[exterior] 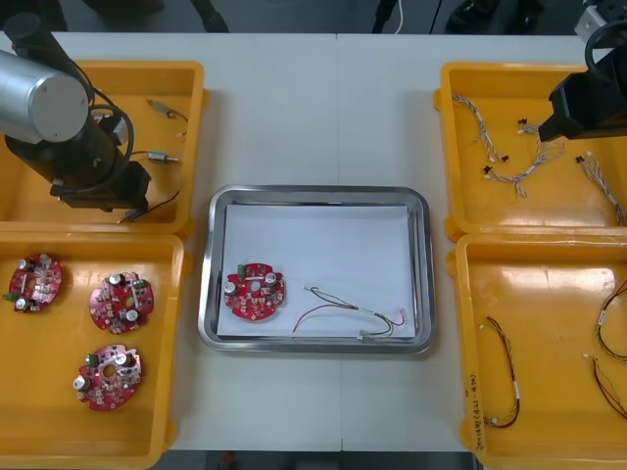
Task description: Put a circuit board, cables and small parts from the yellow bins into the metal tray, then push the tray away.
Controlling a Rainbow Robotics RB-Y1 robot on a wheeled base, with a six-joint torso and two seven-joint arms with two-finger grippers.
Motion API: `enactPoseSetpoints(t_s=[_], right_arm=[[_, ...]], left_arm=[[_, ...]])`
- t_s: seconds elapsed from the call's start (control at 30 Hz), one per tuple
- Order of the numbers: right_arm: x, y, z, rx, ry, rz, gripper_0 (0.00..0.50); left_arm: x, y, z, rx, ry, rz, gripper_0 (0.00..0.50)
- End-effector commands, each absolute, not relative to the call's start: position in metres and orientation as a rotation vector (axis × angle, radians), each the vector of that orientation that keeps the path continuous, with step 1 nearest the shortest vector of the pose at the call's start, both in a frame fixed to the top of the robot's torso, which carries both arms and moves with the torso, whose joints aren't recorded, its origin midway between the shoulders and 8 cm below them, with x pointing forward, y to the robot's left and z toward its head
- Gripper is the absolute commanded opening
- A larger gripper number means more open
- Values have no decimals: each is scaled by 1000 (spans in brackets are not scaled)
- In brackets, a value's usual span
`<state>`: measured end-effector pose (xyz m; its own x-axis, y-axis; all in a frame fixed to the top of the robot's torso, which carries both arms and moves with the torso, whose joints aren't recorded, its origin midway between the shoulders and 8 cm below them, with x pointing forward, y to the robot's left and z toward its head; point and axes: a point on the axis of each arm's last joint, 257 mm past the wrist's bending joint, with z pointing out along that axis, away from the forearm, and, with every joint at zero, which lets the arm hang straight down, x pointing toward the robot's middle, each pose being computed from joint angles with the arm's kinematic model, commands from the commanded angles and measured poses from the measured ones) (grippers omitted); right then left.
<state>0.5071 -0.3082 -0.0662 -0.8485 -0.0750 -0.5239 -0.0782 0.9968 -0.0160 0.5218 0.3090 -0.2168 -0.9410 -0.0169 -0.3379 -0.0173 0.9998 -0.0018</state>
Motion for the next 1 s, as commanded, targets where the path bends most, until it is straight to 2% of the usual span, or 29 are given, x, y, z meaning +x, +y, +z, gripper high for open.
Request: enactPoseSetpoints(t_s=[0.03,0.27,0.47,0.77,0.8,0.83,0.87,0.9,0.93,0.97,1.0], right_arm=[[524,-337,-21,18,2517,-12,500],[532,-366,-18,179,2530,21,500],[532,-386,-19,272,2521,-37,500],[538,-379,-46,370,2606,38,500],[540,-376,-48,379,2614,48,500],[542,-372,-51,391,2622,59,500],[543,-370,-52,396,2627,66,500],[543,-367,-55,410,2633,72,500],[544,-366,-56,420,2634,76,500],[545,-364,-59,457,2637,90,500],[548,-362,-60,485,2631,104,500]], left_arm=[[541,286,-203,1,2743,-28,500],[546,287,-211,21,2732,5,500],[551,290,-219,29,2717,28,500],[553,292,-222,29,2715,34,500],[553,293,-222,26,2715,33,488],[553,293,-221,26,2714,35,377],[553,294,-221,28,2714,38,314],[553,293,-221,28,2714,36,175],[553,293,-221,30,2714,35,113],[553,293,-221,28,2714,36,2],[553,293,-221,30,2714,35,0]])
